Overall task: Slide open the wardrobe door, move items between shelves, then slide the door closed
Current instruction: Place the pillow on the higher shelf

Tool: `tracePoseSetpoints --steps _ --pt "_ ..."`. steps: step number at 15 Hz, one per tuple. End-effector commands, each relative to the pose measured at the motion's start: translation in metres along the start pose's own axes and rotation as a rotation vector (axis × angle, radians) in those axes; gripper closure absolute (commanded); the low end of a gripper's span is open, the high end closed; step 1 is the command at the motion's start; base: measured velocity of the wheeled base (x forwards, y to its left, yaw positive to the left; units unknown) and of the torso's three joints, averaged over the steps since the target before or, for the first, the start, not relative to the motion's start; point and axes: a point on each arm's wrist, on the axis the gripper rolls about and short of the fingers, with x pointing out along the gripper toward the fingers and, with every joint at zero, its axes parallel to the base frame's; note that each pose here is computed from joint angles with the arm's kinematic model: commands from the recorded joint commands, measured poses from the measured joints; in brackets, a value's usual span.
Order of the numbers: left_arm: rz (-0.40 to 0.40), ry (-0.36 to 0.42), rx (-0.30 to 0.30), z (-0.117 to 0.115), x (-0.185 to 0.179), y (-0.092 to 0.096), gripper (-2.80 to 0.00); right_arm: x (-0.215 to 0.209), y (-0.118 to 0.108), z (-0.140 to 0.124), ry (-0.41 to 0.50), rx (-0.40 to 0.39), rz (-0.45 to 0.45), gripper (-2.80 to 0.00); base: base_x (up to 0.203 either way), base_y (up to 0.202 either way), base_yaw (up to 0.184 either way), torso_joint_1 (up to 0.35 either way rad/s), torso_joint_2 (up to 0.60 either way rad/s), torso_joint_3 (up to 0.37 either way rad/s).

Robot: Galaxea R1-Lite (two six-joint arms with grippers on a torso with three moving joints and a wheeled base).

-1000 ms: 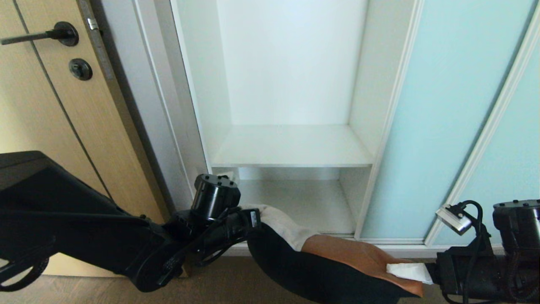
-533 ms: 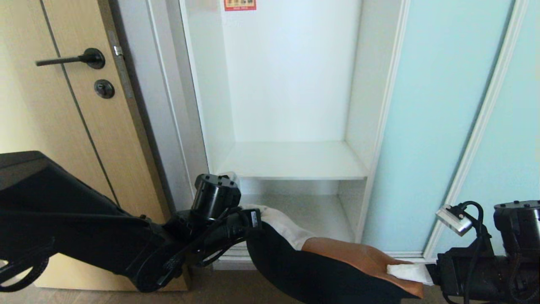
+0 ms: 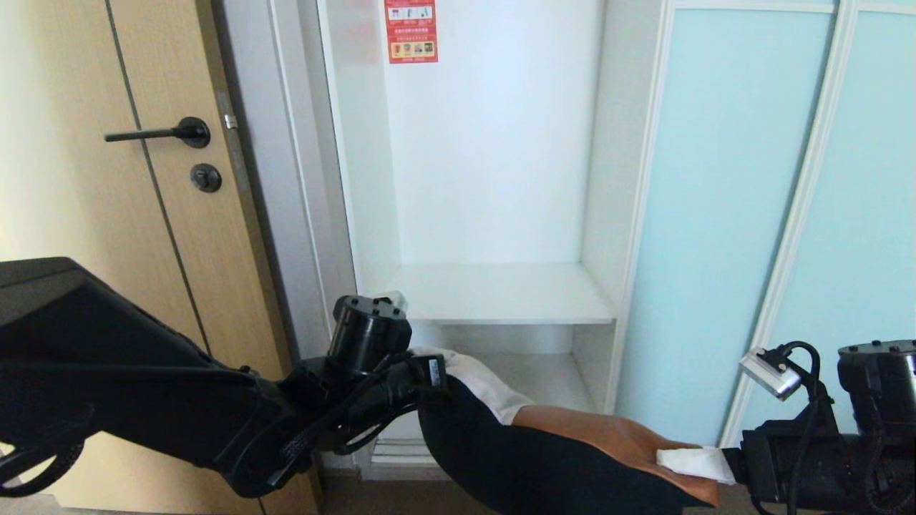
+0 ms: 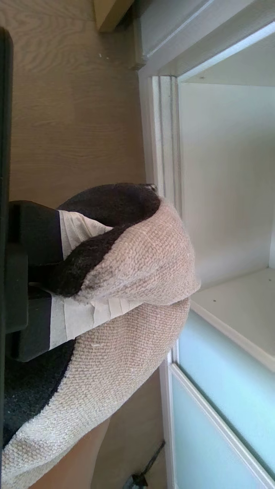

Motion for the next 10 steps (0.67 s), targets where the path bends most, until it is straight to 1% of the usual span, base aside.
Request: tracePoseSetpoints --steps 1,3,9,10 --pt "-0.008 -0.019 -0.005 -0.0002 0.0008 0.0 0.0 0.0008 -0.0006 0.0002 0.003 0.004 0.003 0.0 0.0 0.0 0.0 -0.001 0.0 0.032" --pt "-0.018 -0.039 -0.009 0.0004 -0.0011 -0.0001 0.0 0.0013 -0.001 0.0005 0.004 0.005 0.003 0.0 0.0 0.0 0.0 0.0 0.0 0.0" --pt "-0.022 -0.03 0.002 -0.0039 -0.0005 -0.0016 0.0 0.0018 -0.0015 0.0004 0.006 0.008 0.002 0.0 0.0 0.0 0.0 0.0 0.0 0.0" --pt "-0.023 -0.031 0.002 -0.0035 -0.0008 -0.0017 0.0 0.0019 -0.0018 0.0006 0.006 0.008 0.001 0.0 0.086 0.0 -0.005 0.004 0.0 0.006"
